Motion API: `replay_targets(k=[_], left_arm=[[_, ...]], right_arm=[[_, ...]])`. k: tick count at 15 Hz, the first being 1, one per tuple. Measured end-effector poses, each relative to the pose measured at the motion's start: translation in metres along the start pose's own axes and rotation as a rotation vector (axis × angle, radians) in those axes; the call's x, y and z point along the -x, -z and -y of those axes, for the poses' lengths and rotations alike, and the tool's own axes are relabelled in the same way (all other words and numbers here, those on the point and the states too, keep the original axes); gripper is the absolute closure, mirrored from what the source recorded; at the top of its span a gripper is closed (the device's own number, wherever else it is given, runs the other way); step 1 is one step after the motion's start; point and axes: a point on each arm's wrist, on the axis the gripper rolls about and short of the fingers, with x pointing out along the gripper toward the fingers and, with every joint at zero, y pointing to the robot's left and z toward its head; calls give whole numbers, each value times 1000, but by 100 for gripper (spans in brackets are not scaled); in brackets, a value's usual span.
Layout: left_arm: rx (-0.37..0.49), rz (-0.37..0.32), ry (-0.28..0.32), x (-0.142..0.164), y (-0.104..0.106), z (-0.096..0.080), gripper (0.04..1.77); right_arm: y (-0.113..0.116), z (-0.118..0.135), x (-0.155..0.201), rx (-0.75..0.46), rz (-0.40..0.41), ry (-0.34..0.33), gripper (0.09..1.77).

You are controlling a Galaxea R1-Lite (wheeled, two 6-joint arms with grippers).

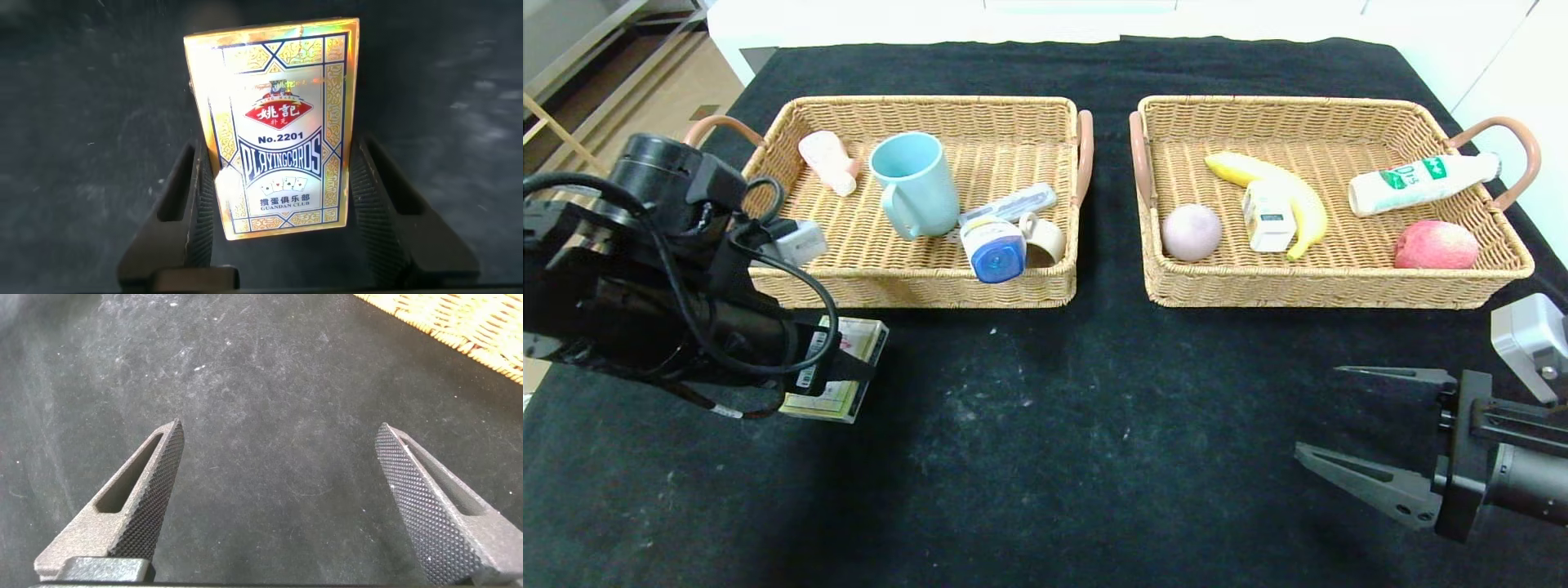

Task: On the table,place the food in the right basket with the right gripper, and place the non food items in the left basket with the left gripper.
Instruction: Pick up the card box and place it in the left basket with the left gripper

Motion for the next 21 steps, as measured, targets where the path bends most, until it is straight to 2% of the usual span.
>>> replay_targets(k=[6,11,15,21], left_arm=[[5,179,-62,51,-14,-1,79],[57,345,-119,74,-51,-14,79],[87,468,-170,65,-85,-30,79],[112,544,-226,34,-113,-46,80]], right_arm=[[1,0,-1,-2,-4,-3,15],[1,0,-1,-1,-3,-1,15],[-1,0,0,2,3,2,15],[-2,1,1,4,7,5,15]])
